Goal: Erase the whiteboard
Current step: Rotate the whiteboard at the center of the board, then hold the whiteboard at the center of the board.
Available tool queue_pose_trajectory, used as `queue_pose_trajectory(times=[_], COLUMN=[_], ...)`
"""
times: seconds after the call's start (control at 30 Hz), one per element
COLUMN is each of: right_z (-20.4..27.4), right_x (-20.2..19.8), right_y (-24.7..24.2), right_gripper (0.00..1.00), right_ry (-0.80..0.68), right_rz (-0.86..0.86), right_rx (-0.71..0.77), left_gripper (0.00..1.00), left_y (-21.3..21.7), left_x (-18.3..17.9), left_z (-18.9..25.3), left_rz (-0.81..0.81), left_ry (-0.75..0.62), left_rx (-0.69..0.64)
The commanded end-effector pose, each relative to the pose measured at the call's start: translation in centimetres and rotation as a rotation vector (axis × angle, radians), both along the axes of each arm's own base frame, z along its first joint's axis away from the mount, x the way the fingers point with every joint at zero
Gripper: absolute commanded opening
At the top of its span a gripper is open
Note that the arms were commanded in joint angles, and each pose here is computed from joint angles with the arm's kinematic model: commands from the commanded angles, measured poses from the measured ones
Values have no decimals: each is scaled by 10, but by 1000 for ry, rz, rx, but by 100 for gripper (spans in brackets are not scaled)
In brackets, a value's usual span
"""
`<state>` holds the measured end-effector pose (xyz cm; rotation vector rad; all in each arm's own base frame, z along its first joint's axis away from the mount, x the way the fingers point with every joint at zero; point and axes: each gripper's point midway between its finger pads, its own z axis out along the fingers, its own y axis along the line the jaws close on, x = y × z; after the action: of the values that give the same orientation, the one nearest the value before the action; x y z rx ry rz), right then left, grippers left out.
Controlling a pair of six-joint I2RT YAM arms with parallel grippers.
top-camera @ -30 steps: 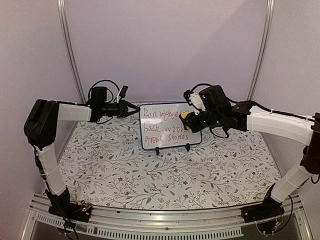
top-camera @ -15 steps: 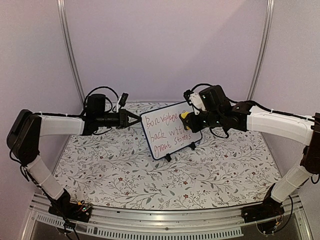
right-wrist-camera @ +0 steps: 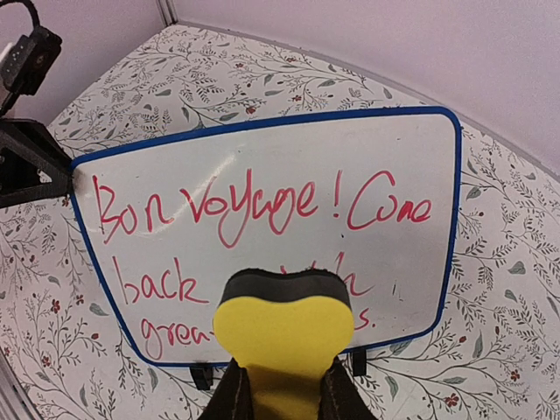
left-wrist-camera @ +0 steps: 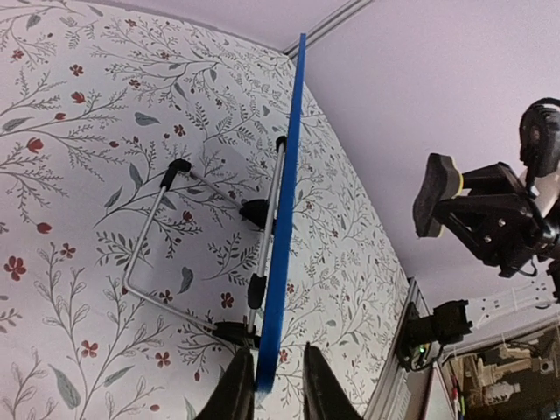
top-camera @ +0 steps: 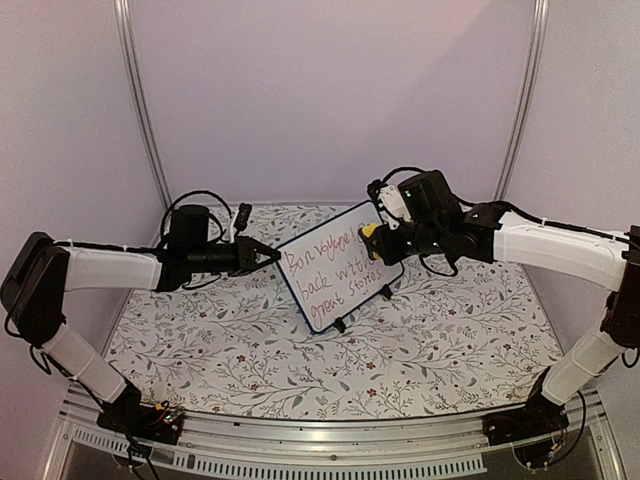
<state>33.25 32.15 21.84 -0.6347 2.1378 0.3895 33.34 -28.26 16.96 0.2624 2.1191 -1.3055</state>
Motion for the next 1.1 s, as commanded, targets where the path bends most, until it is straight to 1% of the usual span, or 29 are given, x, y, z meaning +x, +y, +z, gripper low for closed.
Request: queue_pose_trajectory(times=[0.0,0.07,0.13,0.23,0.3,0.4,0.53,0.57,0.6,0.67,0.8,0.93,1.07], right_z=[6,6,5,6,6,10,18,21,23,25,26,13,2], right_x=[3,3,2,0,0,0,1,1,1,1,4,11,8], right_y=[-3,-3,-2,1,4,8,11,10,9,9,15,21,29], right_gripper=[14,14,14,14,14,15,15,15,15,16,15,14,14], right_ry=[-20,-18,-16,-6,1,12,1,-7,-13,-17,3,27,67], right_rz=[-11,-8,-5,10,19,31,41,41,39,37,41,34,60], right_rx=[2,2,5,15,22,28,30,32,29,31,41,11,23], left_gripper=[25,31,42,56,65,73,84,90,99,100,100,100,100], left_y=[2,7,14,27,33,33,29,28,28,26,20,14,15], left_x=[5,12,22,38,51,68,79,78,77,76,72,65,70], left_z=[15,30,54,85,97,97,89,86,85,82,64,58,51], left_rz=[24,53,97,172,202,205,179,167,153,137,89,57,67], left_ry=[-60,-108,-172,-248,-272,-257,-245,-244,-246,-249,-199,-147,-130], left_rx=[70,107,131,175,210,243,226,211,195,179,149,94,106])
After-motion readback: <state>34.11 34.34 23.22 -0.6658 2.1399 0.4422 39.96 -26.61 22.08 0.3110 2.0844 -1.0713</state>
